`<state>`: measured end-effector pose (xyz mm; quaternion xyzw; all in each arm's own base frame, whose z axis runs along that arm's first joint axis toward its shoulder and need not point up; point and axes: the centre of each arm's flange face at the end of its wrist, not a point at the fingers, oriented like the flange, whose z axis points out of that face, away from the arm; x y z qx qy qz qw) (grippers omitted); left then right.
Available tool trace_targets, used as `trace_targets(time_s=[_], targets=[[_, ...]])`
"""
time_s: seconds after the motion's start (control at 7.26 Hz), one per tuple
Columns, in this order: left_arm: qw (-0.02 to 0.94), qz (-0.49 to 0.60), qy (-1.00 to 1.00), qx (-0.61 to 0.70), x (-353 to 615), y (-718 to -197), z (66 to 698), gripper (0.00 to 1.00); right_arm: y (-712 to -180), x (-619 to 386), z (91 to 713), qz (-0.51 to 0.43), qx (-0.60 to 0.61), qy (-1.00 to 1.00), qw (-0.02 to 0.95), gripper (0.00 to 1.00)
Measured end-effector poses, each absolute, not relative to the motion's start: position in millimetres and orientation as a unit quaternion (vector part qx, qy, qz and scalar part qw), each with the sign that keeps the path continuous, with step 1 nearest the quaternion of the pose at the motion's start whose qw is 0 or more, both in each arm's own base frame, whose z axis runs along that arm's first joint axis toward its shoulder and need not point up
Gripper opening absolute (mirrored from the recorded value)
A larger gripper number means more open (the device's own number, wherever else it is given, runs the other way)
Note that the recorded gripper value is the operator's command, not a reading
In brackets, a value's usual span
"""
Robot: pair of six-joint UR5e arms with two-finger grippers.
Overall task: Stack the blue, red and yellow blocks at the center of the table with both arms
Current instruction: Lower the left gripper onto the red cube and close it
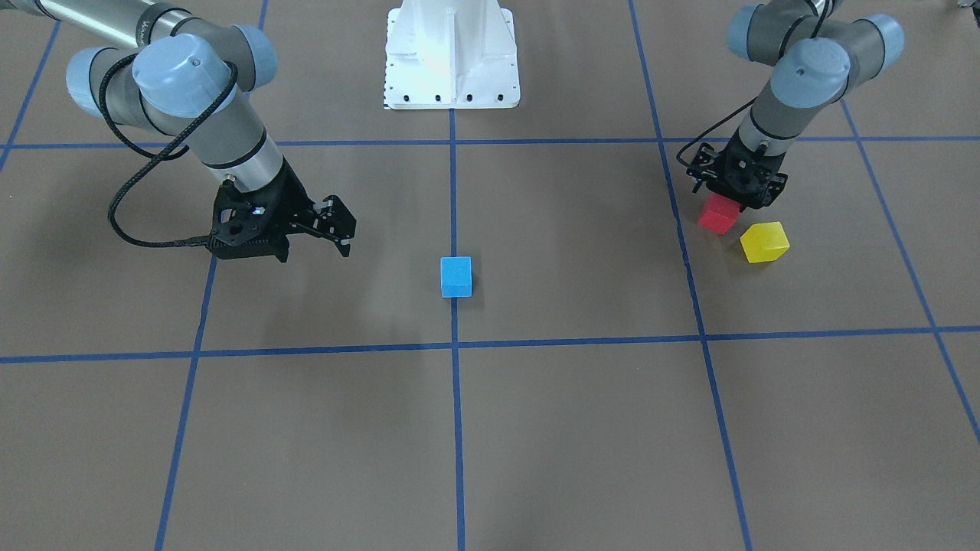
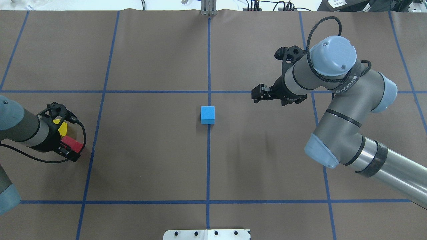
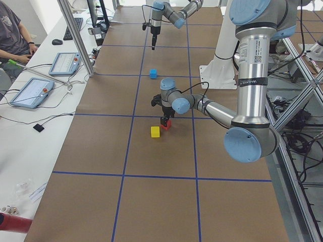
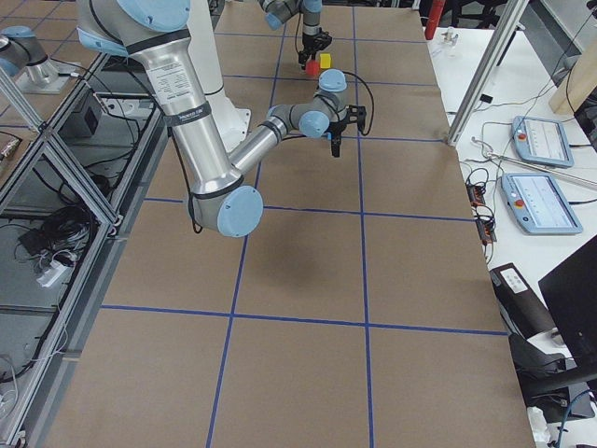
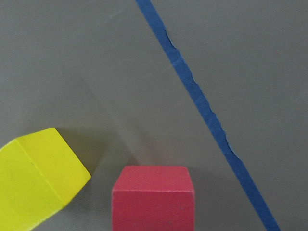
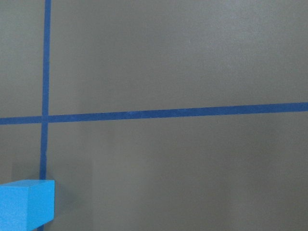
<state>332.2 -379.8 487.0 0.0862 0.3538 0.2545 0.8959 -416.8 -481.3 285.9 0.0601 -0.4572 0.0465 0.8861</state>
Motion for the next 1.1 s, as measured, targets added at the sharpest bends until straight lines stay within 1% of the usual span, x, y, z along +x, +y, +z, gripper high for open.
trace_targets(time_s=[0.28, 0.55, 0.69, 1.1], targets=[[0.896, 0.255, 0.354, 0.087, 334.1, -381.0, 486.2, 0.79, -480.3, -418.0, 285.0, 0.046, 0.061, -0.457, 0.886, 1.00], [0.895, 0.256, 0.355, 0.089, 337.7, -383.9, 484.3, 0.79, -478.0, -421.9, 285.5, 0.046, 0.065, -0.454, 0.887, 1.00], [0.895, 0.256, 0.355, 0.089, 338.5, -384.6, 484.2, 0.76, -477.5, -422.9, 285.7, 0.046, 0.066, -0.454, 0.888, 1.00], [0.895, 0.256, 0.355, 0.088, 340.3, -386.0, 485.1, 0.76, -477.2, -423.4, 285.8, 0.046, 0.067, -0.453, 0.888, 1.00]])
